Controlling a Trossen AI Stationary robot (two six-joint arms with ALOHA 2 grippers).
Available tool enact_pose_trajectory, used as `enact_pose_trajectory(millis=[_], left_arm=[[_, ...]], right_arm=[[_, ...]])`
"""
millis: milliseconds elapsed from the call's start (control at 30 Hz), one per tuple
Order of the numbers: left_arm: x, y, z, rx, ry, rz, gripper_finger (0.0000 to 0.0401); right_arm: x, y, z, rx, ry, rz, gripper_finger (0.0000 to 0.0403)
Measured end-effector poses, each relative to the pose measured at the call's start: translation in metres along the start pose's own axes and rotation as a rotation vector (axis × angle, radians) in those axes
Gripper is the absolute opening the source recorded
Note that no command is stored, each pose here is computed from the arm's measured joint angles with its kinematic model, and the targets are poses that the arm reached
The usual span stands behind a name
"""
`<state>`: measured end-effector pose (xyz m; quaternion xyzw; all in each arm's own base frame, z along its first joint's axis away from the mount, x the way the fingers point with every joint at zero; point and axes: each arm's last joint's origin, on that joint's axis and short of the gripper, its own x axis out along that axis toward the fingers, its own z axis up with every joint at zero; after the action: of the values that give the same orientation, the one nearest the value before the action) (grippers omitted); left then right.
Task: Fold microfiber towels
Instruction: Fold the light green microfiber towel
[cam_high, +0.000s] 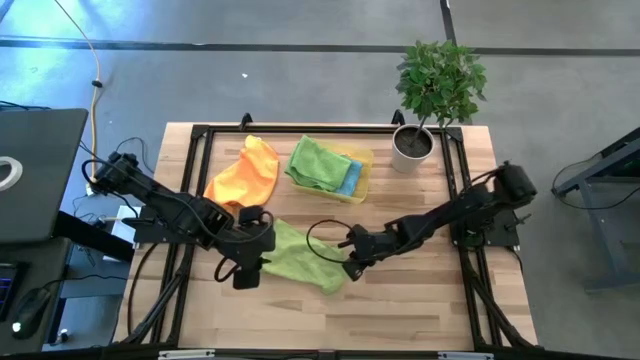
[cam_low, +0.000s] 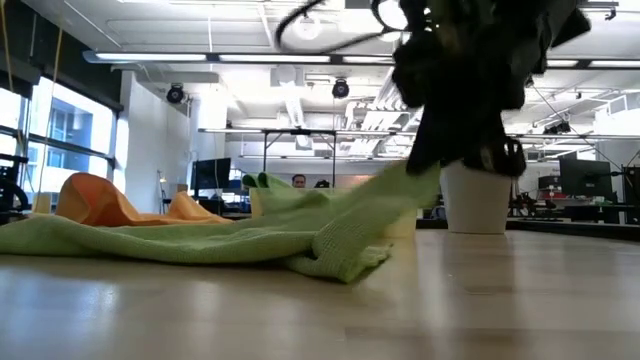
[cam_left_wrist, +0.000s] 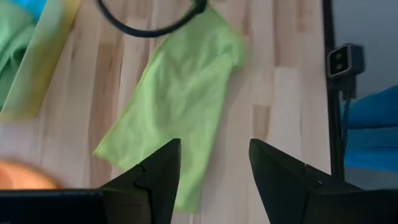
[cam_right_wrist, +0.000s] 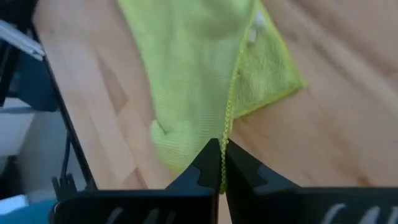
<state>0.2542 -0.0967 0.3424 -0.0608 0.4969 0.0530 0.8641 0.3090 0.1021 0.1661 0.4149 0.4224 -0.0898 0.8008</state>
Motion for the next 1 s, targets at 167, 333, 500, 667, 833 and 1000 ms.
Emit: enact_pose_trajectory(millis=[167,333,500,667,833,1000], left_arm=[[0.011,0.001,0.01,0.112,-0.037,-0.024,0.0181],[0.032,0.004,0.024,0.213,-0.181,-0.111,0.0181],[0.056,0.014,0.034,0.223,-0.359,-0.174,0.0181],[0.086,0.03,0.037,0.166,-0.456,-0.233,0.0181],[0.11,0.04,0.042,0.066,-0.453,-0.306,0.0181],[0.139,0.039,0.049,0.087,-0.466,-0.364,0.0181]], right_arm=[[-0.031,0.011,-0.002,-0.15,-0.057,0.018,0.0001],[-0.053,0.022,-0.009,-0.389,-0.107,0.059,0.0],[-0.069,0.03,-0.015,-0.547,-0.174,0.071,0.0],[-0.078,0.038,-0.017,-0.547,-0.148,0.122,0.0],[-0.094,0.056,-0.01,-0.493,-0.056,0.085,0.0],[-0.112,0.076,-0.001,-0.582,0.036,-0.02,0.0]])
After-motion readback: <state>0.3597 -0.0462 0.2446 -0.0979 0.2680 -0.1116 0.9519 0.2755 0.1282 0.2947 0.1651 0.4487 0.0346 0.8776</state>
